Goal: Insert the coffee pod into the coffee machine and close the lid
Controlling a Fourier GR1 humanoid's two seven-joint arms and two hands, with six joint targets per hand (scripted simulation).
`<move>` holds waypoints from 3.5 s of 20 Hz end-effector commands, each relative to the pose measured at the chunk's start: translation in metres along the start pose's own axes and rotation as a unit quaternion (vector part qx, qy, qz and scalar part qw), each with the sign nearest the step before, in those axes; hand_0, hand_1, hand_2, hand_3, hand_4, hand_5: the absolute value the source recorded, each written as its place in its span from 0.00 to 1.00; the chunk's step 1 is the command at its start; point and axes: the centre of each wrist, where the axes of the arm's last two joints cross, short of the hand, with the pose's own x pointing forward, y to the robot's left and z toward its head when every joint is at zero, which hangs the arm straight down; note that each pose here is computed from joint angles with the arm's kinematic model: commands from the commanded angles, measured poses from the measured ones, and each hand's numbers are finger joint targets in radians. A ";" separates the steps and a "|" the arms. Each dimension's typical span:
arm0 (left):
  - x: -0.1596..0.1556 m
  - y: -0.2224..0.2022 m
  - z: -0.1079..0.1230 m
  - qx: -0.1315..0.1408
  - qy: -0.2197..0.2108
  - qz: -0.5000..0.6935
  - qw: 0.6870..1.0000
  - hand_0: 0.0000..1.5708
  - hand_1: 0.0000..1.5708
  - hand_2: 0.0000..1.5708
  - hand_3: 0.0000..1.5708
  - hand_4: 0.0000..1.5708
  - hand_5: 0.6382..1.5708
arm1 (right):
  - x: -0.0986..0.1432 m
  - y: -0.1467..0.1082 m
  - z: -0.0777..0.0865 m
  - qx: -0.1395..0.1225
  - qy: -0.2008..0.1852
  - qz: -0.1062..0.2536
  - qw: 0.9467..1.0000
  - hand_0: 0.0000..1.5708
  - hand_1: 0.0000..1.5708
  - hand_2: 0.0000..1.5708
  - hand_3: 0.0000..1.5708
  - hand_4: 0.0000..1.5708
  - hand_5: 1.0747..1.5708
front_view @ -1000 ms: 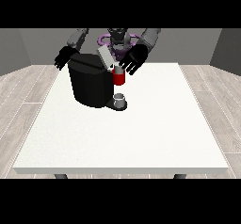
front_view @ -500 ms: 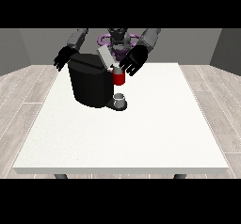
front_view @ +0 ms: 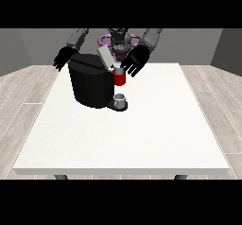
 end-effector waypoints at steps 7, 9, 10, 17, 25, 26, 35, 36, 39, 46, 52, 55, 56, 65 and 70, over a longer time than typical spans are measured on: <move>-0.011 -0.002 0.005 -0.005 -0.012 -0.010 1.000 0.65 0.65 0.69 0.58 0.23 1.00 | -0.004 -0.003 0.004 -0.013 -0.004 0.002 1.000 0.00 0.00 0.00 0.00 0.26 1.00; -0.006 -0.005 0.004 -0.036 -0.027 -0.049 0.998 0.36 0.36 0.52 0.41 0.15 1.00 | 0.000 -0.008 -0.004 -0.015 0.001 -0.002 1.000 0.00 0.00 0.00 0.00 0.30 1.00; -0.010 0.015 0.005 -0.024 -0.028 -0.047 0.998 0.00 0.00 0.24 0.07 0.00 1.00 | -0.006 0.016 0.007 -0.007 -0.023 0.001 1.000 0.00 0.00 0.00 0.00 0.30 1.00; 0.001 0.004 0.000 -0.034 -0.008 -0.063 0.997 0.00 0.00 0.00 0.00 0.00 1.00 | -0.010 -0.007 0.002 -0.008 0.006 0.010 1.000 0.00 0.00 0.00 0.00 0.22 1.00; -0.020 0.001 0.010 -0.050 0.001 -0.059 0.997 0.00 0.00 0.00 0.00 0.00 1.00 | -0.025 0.003 0.020 -0.010 0.021 0.006 1.000 0.00 0.00 0.00 0.00 0.27 1.00; -0.021 -0.028 0.012 -0.075 0.000 -0.045 0.996 0.00 0.00 0.00 0.00 0.00 1.00 | -0.017 -0.005 0.014 -0.026 0.051 0.022 0.998 0.00 0.00 0.00 0.00 0.26 1.00; -0.019 -0.086 0.020 -0.089 0.014 0.103 0.991 0.00 0.00 0.00 0.00 0.00 1.00 | -0.052 -0.029 0.036 -0.067 0.102 -0.001 0.993 0.00 0.00 0.00 0.00 0.28 1.00; -0.007 -0.090 0.015 -0.076 0.011 0.145 0.986 0.00 0.00 0.00 0.00 0.00 1.00 | -0.053 -0.029 0.033 -0.078 0.097 0.004 0.992 0.00 0.00 0.00 0.00 0.28 1.00; -0.048 -0.100 0.038 -0.048 0.016 0.250 0.967 0.00 0.00 0.00 0.00 0.16 1.00 | -0.061 -0.047 0.055 -0.082 0.114 0.011 0.990 0.00 0.00 0.00 0.00 0.25 1.00; -0.058 -0.196 0.082 -0.073 0.088 0.375 0.920 0.00 0.00 0.00 0.00 0.00 1.00 | -0.074 -0.064 0.086 -0.066 0.139 0.052 0.987 0.00 0.00 0.00 0.00 0.23 1.00; -0.088 -0.214 0.117 -0.055 0.114 0.426 0.896 0.00 0.00 0.00 0.00 0.06 1.00 | -0.012 -0.041 0.034 0.005 0.093 0.022 0.995 0.00 0.00 0.00 0.00 0.16 1.00; -0.106 -0.217 0.139 -0.059 0.134 0.438 0.887 0.00 0.00 0.00 0.00 0.00 1.00 | 0.003 -0.055 0.030 0.026 0.081 0.032 0.996 0.00 0.00 0.00 0.00 0.00 1.00; -0.084 -0.224 0.126 -0.075 0.111 0.453 0.881 0.00 0.00 0.00 0.00 0.00 1.00 | 0.001 -0.045 0.025 0.026 0.067 0.049 0.996 0.00 0.00 0.00 0.00 0.03 1.00; -0.088 -0.225 0.154 -0.067 0.099 0.492 0.862 0.00 0.00 0.00 0.00 0.00 1.00 | 0.013 -0.040 0.013 0.083 0.057 0.055 0.993 0.00 0.00 0.00 0.00 0.09 1.00; -0.086 -0.218 0.164 -0.062 0.080 0.503 0.858 0.00 0.00 0.00 0.00 0.07 1.00 | 0.020 -0.023 -0.003 0.091 0.044 0.062 0.993 0.00 0.00 0.00 0.00 0.00 1.00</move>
